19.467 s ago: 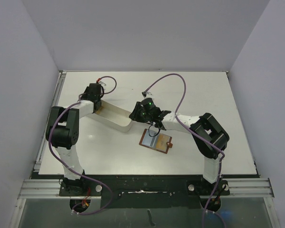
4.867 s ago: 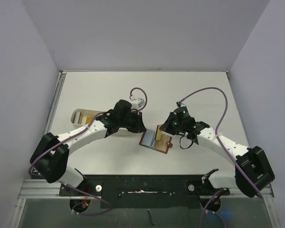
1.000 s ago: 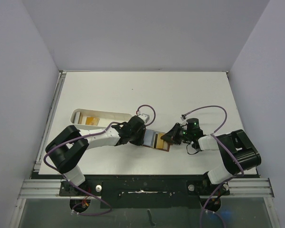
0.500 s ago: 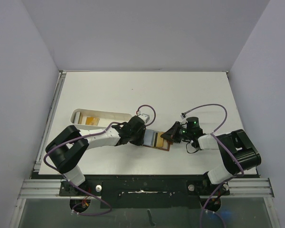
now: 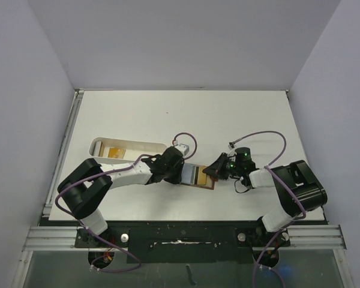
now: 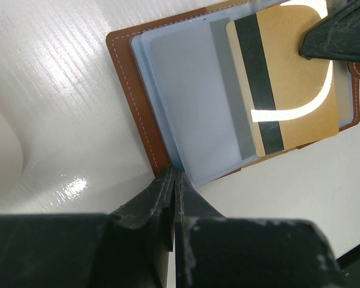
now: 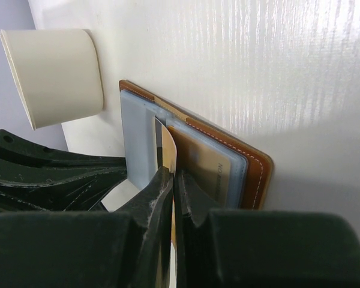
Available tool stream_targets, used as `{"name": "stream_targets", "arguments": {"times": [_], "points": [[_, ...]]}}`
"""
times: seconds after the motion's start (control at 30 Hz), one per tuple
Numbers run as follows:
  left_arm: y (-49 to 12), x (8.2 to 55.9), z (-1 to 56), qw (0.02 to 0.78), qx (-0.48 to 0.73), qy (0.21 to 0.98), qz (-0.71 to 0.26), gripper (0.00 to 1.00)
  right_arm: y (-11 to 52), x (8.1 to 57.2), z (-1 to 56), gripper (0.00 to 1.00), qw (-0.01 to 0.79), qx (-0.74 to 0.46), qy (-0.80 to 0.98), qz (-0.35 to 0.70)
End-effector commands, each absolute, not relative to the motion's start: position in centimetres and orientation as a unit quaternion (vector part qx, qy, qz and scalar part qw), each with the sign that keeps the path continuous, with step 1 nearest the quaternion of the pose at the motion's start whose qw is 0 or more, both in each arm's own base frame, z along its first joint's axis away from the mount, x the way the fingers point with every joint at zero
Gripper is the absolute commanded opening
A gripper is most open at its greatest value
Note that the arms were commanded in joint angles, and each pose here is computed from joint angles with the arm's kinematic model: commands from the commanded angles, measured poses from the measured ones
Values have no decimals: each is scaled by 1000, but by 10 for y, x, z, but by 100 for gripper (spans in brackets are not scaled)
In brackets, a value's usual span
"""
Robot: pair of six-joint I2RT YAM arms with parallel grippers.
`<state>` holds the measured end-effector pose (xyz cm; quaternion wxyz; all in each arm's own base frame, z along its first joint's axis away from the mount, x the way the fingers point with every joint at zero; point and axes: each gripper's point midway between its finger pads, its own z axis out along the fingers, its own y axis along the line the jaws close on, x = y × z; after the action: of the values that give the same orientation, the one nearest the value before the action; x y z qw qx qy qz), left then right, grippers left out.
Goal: Put the credit cards into the card holder
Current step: Insert the credit card into the card holder.
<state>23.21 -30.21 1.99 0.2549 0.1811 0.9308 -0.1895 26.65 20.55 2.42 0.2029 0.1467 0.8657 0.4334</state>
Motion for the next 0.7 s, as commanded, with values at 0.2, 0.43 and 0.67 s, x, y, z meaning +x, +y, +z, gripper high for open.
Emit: {"name": "stream_targets", "arguments": {"times": [0.2,0.43,0.67], "points": [[-310,227,13,248,196,928,-196,0,204,282,16,0,235,140,873,404],[-315,227,18,250,195,926,-204,0,209,282,14,0,234,138,874,403],[-318,227,20,252,188,925,-211,0,209,281,15,15,227,133,883,388]]}}
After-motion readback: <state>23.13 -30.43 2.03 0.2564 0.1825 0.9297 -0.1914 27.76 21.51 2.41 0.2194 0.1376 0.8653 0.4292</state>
